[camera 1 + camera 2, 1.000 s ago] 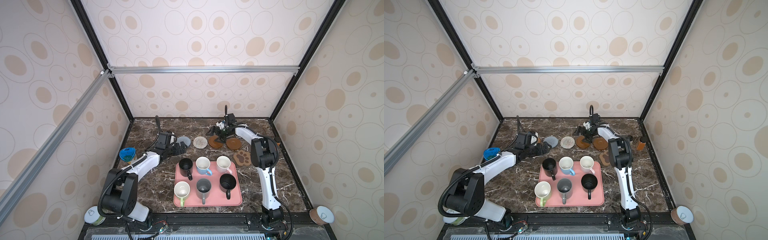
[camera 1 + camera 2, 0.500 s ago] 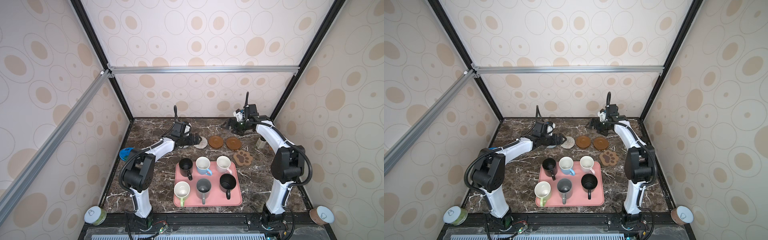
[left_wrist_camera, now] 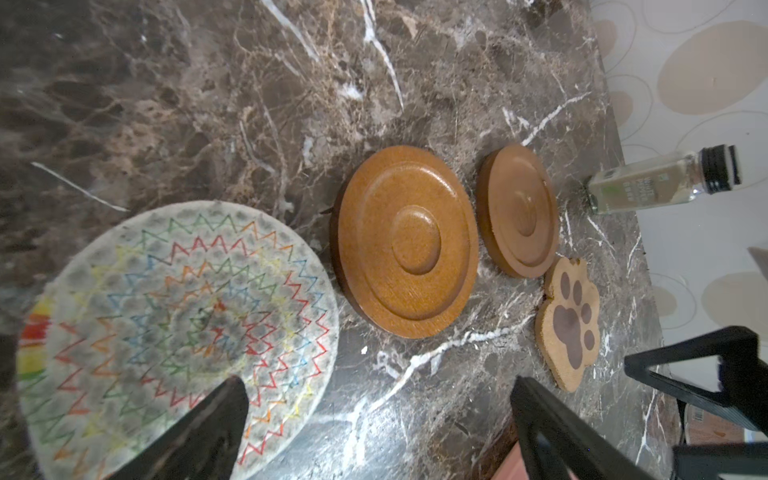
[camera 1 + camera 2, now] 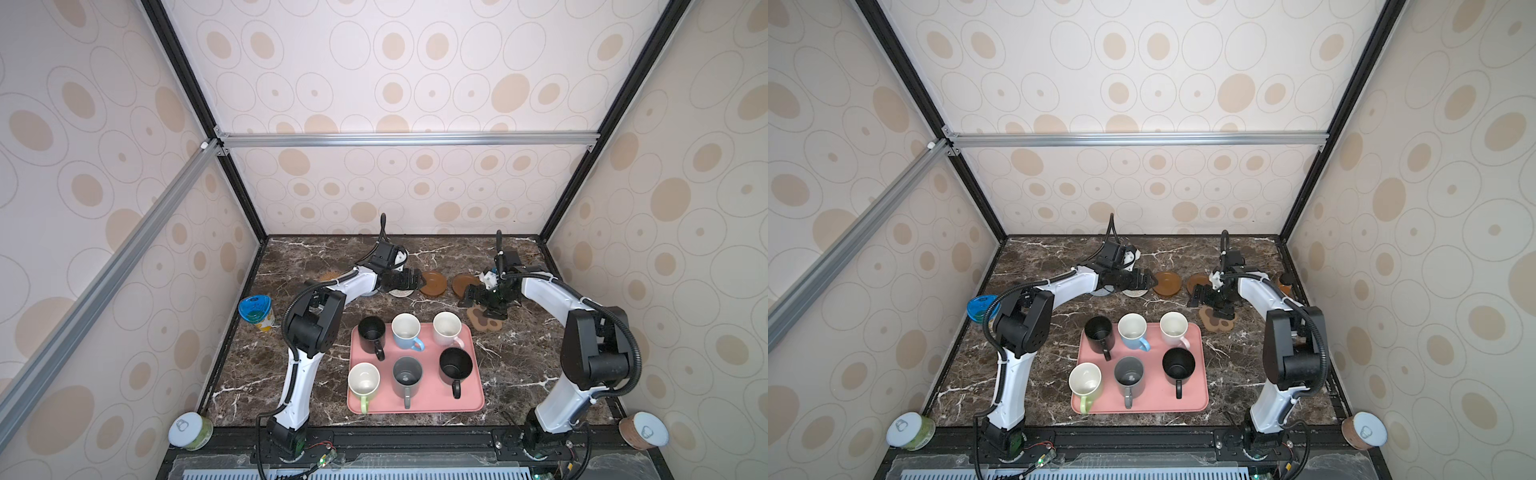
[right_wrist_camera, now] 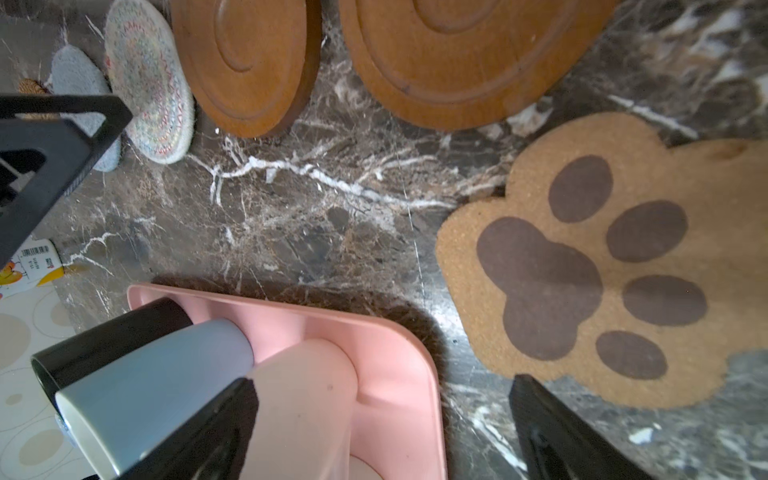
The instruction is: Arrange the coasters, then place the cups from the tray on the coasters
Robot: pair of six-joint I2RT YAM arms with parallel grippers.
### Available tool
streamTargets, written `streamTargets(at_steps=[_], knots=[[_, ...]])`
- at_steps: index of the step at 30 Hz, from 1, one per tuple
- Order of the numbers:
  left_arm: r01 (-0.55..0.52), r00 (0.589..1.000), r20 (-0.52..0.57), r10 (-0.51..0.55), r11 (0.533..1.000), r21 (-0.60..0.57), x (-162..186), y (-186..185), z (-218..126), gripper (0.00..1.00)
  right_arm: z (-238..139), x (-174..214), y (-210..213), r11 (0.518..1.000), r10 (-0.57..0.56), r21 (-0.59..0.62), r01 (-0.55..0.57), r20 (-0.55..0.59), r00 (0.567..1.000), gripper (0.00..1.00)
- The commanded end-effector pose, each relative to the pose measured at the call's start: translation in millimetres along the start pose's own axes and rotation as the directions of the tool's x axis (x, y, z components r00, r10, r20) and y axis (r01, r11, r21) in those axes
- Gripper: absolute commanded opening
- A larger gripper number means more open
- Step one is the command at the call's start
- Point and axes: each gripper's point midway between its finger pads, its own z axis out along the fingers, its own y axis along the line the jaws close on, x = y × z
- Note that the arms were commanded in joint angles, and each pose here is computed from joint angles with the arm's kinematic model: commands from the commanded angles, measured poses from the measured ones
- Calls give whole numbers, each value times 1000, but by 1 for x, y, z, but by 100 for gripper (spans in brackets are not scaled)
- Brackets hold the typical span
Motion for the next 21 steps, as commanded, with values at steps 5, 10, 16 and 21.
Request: streamTargets(at_steps=[5, 10, 16, 21], knots=[[-32, 999, -27, 30, 996, -83, 2, 17, 8, 100, -10, 3, -2, 1000, 5, 4, -5, 48, 999, 99], [-28, 999, -36, 24, 993, -113, 7, 26, 11, 100, -12, 7, -3, 1000, 9, 8, -9, 50, 999, 99], [-28, 999, -30, 24, 991, -128, 6, 31, 11, 100, -12, 10, -6, 1000, 16, 13, -17, 47, 999, 99], [-22, 1000, -18, 20, 989, -148, 3, 37, 8, 100, -11, 15, -6, 1000, 31, 4, -31, 43, 999, 99]])
